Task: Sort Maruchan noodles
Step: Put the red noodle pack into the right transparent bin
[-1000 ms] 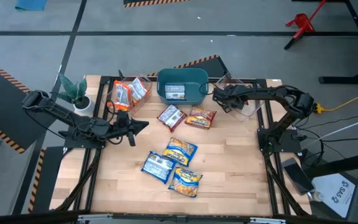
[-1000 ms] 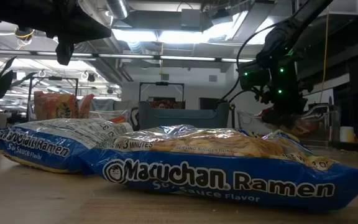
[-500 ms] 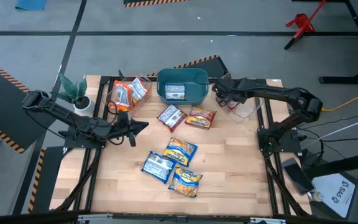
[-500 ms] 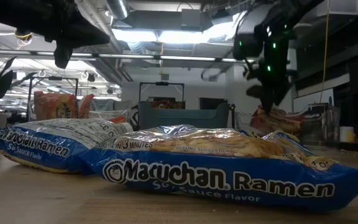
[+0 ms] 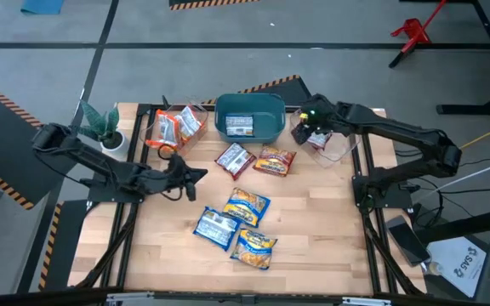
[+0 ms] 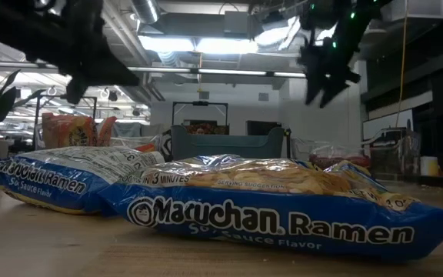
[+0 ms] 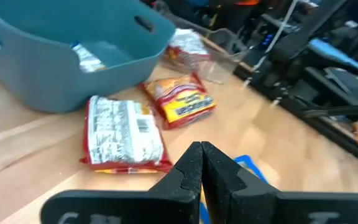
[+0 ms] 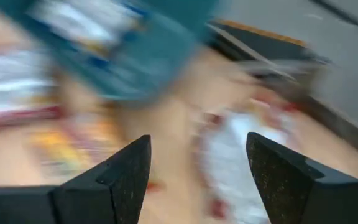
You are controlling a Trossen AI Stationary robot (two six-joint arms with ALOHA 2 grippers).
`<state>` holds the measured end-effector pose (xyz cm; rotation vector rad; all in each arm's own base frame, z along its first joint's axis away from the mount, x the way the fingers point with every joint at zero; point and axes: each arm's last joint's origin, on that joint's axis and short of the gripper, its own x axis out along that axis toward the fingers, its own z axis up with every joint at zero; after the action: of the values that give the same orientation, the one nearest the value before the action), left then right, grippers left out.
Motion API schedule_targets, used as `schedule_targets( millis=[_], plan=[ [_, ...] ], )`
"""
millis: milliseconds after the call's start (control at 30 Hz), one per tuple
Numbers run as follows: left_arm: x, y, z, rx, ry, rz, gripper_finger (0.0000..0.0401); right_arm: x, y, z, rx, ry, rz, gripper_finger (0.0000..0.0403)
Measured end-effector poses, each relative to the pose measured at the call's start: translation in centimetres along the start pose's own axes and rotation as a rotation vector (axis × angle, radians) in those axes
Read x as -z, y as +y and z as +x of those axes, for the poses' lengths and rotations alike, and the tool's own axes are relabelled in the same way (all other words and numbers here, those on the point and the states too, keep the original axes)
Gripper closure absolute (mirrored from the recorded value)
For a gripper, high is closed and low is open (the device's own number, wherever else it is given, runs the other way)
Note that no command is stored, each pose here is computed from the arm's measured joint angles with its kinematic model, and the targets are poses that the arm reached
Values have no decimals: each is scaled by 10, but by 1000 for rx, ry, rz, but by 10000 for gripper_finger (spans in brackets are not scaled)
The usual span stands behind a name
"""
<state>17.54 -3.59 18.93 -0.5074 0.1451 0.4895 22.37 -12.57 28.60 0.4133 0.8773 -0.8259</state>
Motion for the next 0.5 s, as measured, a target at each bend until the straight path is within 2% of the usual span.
schedule_targets(
  millis=[133, 233, 333, 500],
  plan=[
    [7, 2, 18, -46, -5, 8, 401, -3, 29, -13, -238, -89, -66, 155],
    [10, 4, 33, -35, -7, 21, 401, 0, 55, -18, -341, -148, -165, 155],
    [12, 8, 48, -38, -23, 19, 401, 7, 76, -20, -361, -189, -237, 155],
    [20, 27, 67, -154, -9, 8, 401, 19, 103, -20, -323, -227, -300, 155]
  ],
)
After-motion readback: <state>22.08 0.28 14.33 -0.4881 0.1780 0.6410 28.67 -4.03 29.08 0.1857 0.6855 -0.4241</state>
